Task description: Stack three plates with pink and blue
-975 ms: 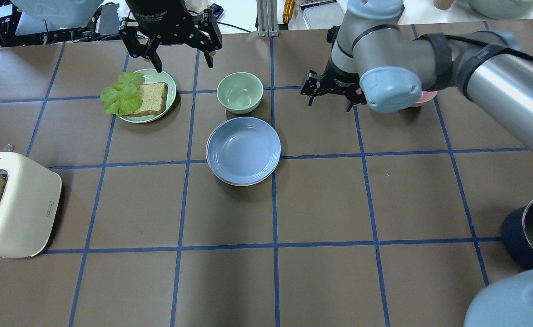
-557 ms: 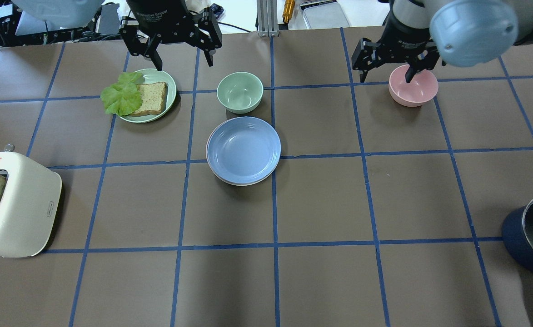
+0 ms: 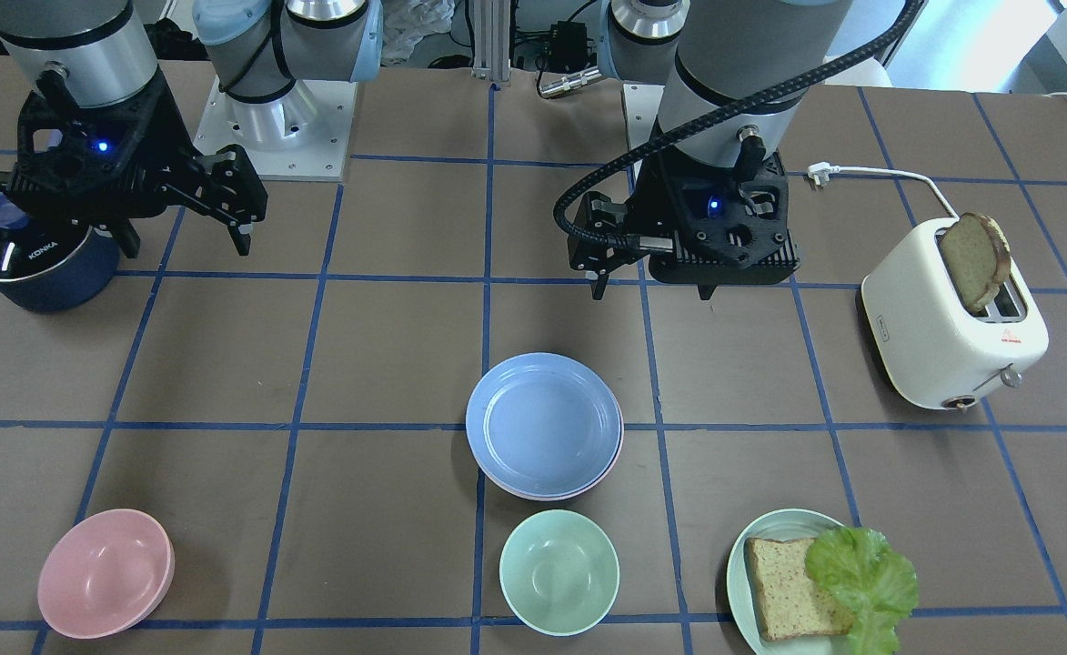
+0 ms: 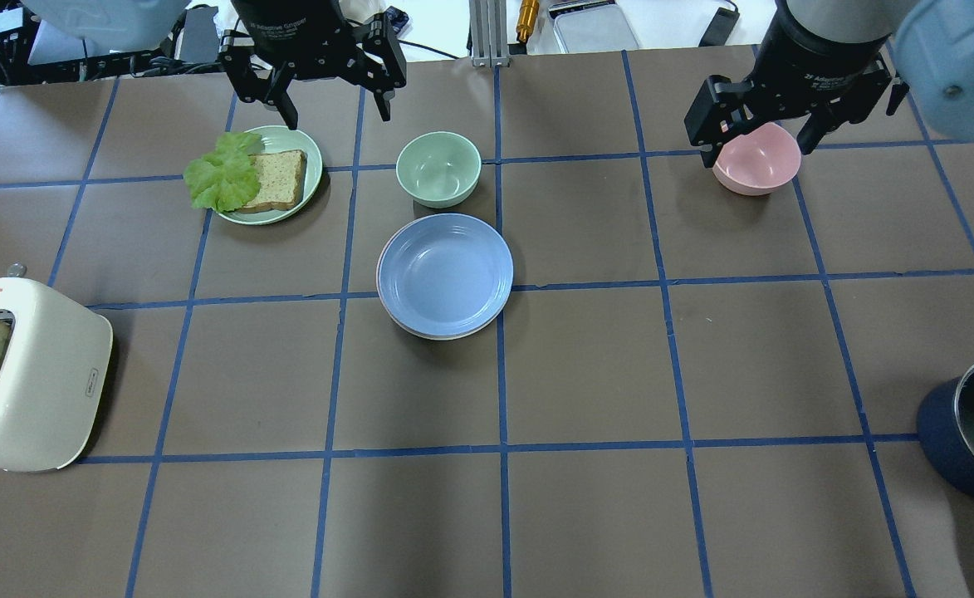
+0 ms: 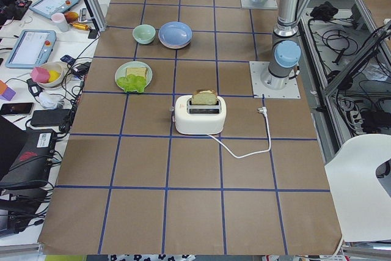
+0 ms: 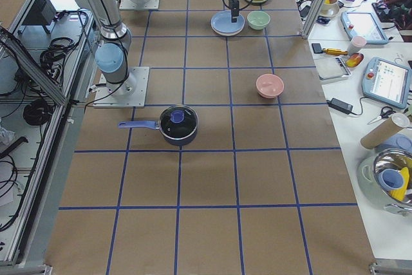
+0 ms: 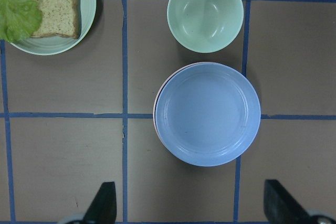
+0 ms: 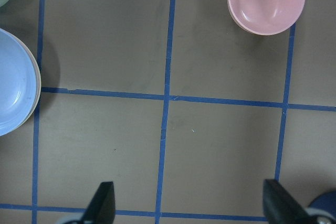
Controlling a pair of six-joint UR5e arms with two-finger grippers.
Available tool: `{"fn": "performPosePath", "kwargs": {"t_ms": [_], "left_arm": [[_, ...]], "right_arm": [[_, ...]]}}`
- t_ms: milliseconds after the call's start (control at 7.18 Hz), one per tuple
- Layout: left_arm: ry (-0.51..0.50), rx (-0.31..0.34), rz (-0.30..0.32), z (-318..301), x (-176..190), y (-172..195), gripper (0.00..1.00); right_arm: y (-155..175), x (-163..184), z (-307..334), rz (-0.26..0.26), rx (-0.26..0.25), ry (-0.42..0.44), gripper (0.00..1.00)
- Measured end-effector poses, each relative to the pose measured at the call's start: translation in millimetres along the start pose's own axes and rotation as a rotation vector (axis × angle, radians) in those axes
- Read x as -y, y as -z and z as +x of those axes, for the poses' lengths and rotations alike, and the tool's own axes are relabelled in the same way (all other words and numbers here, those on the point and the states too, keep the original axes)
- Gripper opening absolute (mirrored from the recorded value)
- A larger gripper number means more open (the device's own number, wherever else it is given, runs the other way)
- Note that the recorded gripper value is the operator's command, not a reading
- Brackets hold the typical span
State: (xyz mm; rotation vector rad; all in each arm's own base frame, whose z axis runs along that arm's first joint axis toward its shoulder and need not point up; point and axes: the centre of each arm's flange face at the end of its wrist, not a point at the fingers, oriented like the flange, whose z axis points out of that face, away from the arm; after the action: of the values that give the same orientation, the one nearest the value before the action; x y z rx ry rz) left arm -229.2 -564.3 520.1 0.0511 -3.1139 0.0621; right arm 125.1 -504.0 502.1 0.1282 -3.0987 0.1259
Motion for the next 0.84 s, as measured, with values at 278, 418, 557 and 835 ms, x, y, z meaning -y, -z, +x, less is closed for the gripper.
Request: {"fn": "performPosePath", "kwargs": {"t_ms": [278, 418, 557, 835], "left_arm": [[0.000, 0.001, 0.001, -0.1, 0.1, 0.3, 1.00], [0.001, 0.000, 0.001, -0.2, 0.1, 0.4, 1.00], [0.001, -0.001, 0.002, -0.3, -0.2, 1.4, 1.00], [0.006, -0.003, 0.007, -3.1, -1.3, 4.9, 1.00]], "right_arm": [[2.6, -1.4, 0.4, 0.008, 0.005, -0.006, 1.00], [4.8, -0.3, 1.1, 0.018, 0.008, -0.021, 1.00], [5.9, 1.3, 2.1, 0.031, 0.009, -0.047, 1.00], [4.1, 2.5, 2.8, 0.038, 0.011, -0.072, 1.00]]}}
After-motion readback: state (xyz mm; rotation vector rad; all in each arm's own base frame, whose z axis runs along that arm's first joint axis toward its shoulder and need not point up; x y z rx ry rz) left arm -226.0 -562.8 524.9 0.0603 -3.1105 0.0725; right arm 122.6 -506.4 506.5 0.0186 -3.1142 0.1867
